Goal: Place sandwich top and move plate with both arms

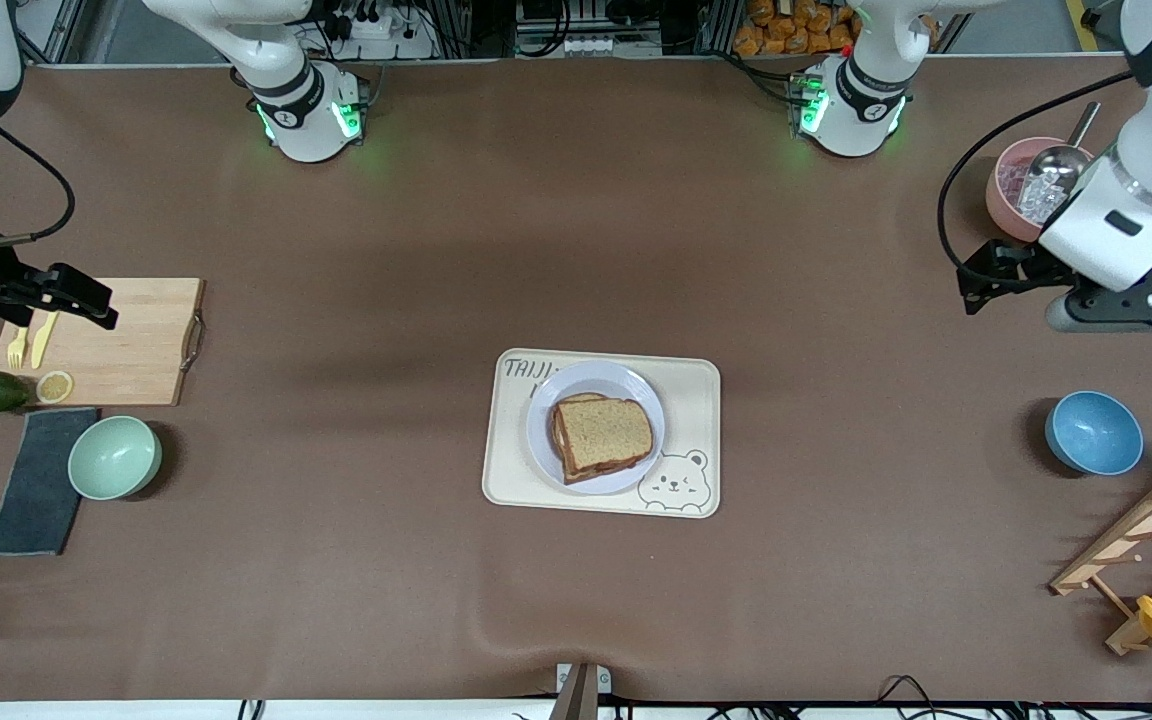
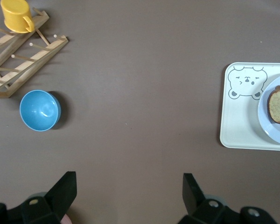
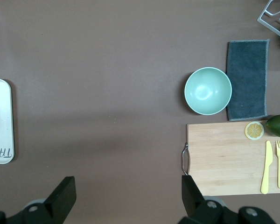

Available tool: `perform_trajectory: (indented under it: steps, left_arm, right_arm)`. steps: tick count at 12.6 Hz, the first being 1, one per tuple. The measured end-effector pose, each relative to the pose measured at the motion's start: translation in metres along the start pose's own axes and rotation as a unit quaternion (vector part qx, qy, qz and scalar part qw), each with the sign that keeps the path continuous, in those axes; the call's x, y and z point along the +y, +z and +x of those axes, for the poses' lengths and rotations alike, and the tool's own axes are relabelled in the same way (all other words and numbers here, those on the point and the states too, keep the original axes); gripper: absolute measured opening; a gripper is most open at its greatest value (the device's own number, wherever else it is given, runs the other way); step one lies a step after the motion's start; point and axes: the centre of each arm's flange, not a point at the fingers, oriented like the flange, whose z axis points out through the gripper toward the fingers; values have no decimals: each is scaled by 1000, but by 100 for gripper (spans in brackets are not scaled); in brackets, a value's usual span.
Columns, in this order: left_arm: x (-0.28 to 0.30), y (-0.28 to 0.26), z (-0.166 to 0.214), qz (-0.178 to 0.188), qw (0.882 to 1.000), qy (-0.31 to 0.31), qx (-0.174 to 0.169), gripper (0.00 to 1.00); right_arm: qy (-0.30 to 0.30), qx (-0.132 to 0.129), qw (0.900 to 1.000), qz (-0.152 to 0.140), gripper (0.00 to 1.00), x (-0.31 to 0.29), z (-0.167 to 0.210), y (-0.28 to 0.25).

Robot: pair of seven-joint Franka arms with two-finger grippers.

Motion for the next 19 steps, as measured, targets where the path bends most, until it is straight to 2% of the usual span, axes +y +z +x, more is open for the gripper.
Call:
perform_trajectory:
  steps: [11,15,19]
  left_arm:
    - [-7,-30,-21,6,1000,-8,7,100]
    - [-10,-33,-28,10,1000,-11,-5,100]
    - [-14,-32,-34,-1,1000,-17,-10,100]
  right_arm:
    - [0,-1,1000,0,100,0,0,0]
    - [0,-2,1000,0,100,0,0,1]
    - [0,-2,1000,0,100,0,0,1]
